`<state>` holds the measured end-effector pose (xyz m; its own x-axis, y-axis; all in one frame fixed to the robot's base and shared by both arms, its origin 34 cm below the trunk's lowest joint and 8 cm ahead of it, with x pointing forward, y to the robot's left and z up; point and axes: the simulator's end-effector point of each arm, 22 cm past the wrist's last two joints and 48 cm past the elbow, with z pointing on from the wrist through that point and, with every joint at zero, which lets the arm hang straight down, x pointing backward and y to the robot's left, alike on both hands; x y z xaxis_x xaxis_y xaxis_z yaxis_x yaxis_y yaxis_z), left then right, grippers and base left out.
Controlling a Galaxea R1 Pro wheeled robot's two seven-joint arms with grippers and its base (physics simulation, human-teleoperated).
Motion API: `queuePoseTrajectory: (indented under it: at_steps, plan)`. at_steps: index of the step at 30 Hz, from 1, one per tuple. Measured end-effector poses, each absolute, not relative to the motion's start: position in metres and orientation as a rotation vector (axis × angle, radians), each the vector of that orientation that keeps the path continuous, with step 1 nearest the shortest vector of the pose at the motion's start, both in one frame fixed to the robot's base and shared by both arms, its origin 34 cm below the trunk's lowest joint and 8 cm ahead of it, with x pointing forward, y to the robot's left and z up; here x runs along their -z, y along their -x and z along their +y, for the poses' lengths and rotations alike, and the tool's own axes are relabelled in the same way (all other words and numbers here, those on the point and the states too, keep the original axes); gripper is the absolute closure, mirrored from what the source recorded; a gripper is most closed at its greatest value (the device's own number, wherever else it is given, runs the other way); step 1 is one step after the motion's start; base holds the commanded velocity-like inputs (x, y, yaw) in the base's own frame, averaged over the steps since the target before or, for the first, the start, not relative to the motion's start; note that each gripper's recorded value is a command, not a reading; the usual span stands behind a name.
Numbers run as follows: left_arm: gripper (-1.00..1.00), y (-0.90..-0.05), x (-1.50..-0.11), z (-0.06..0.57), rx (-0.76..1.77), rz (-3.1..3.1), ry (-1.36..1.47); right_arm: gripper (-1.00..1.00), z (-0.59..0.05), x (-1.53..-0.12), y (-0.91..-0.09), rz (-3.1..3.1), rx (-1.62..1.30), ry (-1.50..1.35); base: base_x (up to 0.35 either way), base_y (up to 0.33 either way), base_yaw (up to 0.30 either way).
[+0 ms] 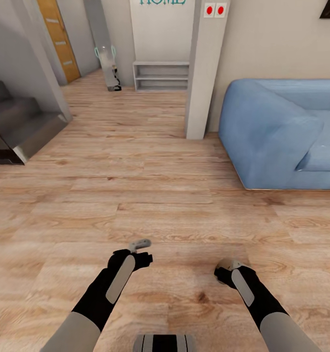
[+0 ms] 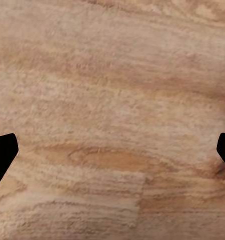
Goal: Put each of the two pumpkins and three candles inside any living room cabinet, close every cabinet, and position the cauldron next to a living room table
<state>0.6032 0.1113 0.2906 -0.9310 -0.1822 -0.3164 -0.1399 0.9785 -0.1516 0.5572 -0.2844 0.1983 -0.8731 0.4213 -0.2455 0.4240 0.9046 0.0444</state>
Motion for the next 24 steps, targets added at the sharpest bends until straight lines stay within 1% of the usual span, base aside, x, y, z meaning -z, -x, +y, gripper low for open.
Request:
queuePoseTrajectory:
  at_steps: [5,24]
  plan:
    - [-1.00,-0.6032,-0.2873,0.1244,0.151,2.790,0.229,-1.00,-0.2845,-0.1987,-0.5573,2.818,0.017,-0.634,0.182,0.000,0.000]
    - [-1.00,-0.6036,-0.2870,0.1257,0.149,2.787,0.227,-1.00,-0.2845,-0.1985,-0.5572,2.819,0.017,-0.634,0.079,-0.015,0.000]
